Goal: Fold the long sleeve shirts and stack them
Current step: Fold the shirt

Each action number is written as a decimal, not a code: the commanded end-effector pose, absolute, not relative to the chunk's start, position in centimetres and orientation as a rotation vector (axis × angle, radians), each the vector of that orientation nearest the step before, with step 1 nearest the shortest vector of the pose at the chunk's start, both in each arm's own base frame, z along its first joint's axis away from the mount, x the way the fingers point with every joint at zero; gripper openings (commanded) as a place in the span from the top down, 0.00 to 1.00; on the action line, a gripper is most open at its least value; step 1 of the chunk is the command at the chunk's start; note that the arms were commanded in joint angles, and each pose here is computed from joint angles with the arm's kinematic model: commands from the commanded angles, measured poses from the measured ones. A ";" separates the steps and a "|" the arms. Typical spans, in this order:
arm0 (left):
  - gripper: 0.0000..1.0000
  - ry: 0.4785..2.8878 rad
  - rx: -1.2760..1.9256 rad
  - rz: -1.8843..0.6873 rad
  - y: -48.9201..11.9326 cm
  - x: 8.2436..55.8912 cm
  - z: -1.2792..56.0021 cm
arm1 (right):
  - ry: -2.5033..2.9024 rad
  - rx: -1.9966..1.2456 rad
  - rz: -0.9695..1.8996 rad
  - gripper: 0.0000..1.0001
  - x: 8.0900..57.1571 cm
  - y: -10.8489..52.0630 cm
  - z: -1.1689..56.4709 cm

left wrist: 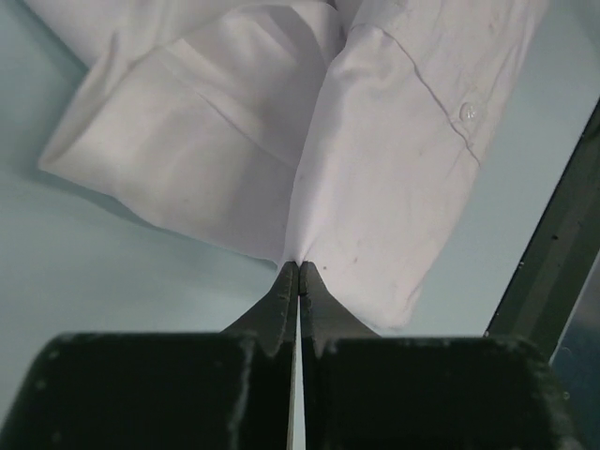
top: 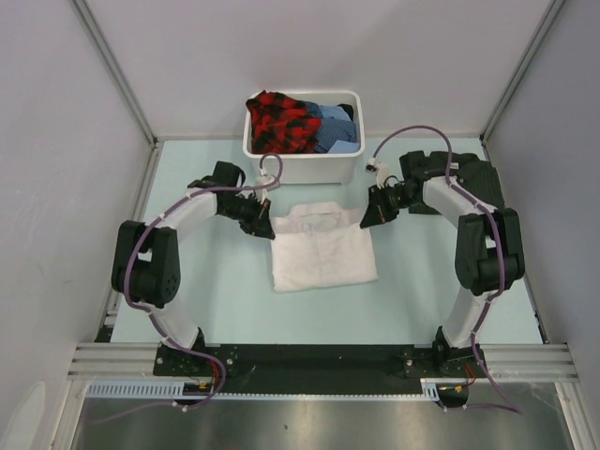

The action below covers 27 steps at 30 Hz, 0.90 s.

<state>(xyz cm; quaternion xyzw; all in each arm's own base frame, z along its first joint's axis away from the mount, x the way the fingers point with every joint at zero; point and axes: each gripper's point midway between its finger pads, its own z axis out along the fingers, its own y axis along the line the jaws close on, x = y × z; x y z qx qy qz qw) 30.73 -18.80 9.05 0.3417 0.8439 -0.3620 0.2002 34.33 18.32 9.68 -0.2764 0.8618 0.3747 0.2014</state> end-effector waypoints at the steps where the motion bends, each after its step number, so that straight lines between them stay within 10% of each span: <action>1: 1.00 2.276 0.919 -0.881 -18.2 35.5 10.8 | 2.327 -0.716 1.008 1.00 38.6 18.6 11.3; 27: 1.00 2.196 0.722 -0.641 -17.7 47.0 11.1 | 2.239 -0.559 0.905 1.00 50.3 17.2 10.1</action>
